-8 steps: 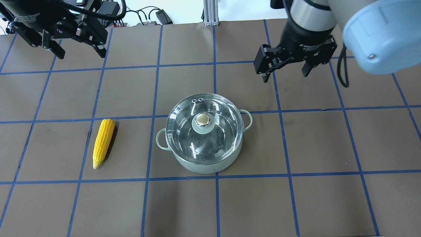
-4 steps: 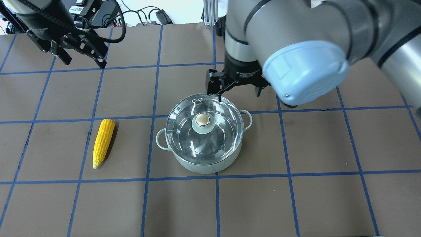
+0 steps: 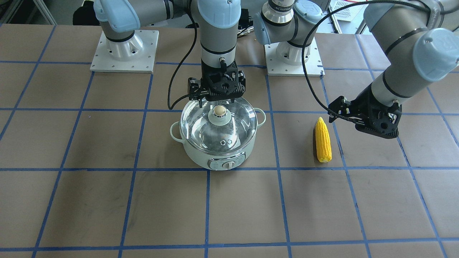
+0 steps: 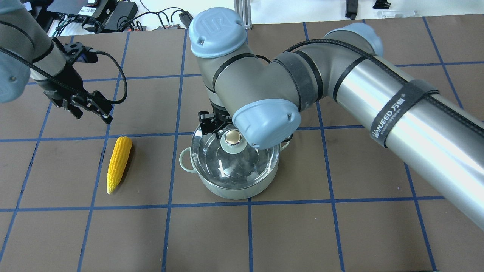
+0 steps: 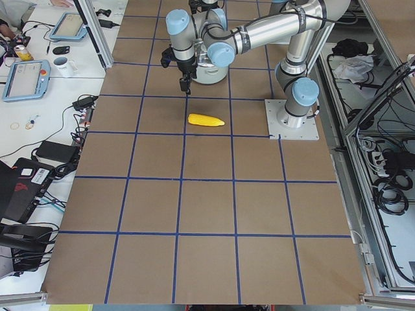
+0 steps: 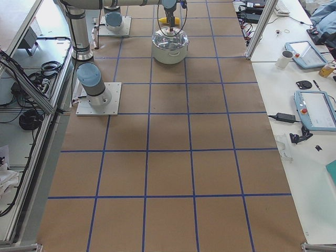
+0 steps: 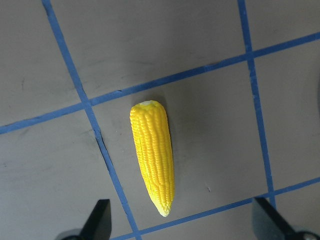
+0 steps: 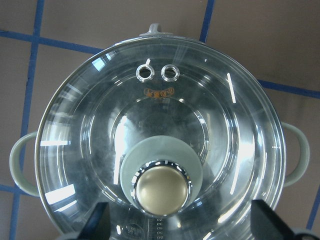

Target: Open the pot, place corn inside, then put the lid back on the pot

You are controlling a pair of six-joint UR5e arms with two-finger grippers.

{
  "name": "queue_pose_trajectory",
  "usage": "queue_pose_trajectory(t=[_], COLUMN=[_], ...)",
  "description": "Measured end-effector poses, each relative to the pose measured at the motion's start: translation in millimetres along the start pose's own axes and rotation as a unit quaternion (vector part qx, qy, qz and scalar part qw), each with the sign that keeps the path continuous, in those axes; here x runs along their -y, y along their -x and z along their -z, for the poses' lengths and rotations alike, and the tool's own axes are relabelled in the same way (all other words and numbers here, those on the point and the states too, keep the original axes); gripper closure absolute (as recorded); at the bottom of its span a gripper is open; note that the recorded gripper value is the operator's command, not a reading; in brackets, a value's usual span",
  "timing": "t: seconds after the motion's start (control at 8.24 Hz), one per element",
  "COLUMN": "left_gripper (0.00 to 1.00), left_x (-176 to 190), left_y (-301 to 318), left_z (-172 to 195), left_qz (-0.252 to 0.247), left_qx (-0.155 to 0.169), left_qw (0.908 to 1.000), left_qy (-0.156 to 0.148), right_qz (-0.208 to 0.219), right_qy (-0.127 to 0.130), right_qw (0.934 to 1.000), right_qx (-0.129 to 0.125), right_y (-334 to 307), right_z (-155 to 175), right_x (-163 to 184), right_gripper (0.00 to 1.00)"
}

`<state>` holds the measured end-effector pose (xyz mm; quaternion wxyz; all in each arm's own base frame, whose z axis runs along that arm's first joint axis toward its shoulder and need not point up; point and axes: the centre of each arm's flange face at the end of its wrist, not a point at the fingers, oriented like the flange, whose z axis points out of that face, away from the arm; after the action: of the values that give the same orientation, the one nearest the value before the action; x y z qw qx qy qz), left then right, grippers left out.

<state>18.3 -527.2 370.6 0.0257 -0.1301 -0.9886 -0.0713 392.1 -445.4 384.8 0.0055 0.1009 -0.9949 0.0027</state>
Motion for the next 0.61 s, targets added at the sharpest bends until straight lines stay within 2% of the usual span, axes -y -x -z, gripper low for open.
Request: queue_pose_trajectory(t=[0.36, 0.49, 0.61], left_gripper=[0.00, 0.00, 0.00], left_x=[5, 6, 7], left_y=[12, 14, 18], left_z=[-70, -90, -108], left_qz=[-0.003, -0.005, -0.006], left_qx=[-0.036, -0.038, -0.029], left_qw=[0.9979, 0.9974, 0.9974], left_qy=[0.054, 0.062, 0.066], right_qz=[0.000, -0.001, -0.002], right_qy=[0.011, 0.017, 0.022], right_qw=[0.9998, 0.9998, 0.9997], right_qx=[-0.014, -0.013, -0.013], right_y=[1, 2, 2], right_z=[-27, -33, -39], right_x=[6, 6, 5], right_gripper=[0.00, 0.00, 0.05])
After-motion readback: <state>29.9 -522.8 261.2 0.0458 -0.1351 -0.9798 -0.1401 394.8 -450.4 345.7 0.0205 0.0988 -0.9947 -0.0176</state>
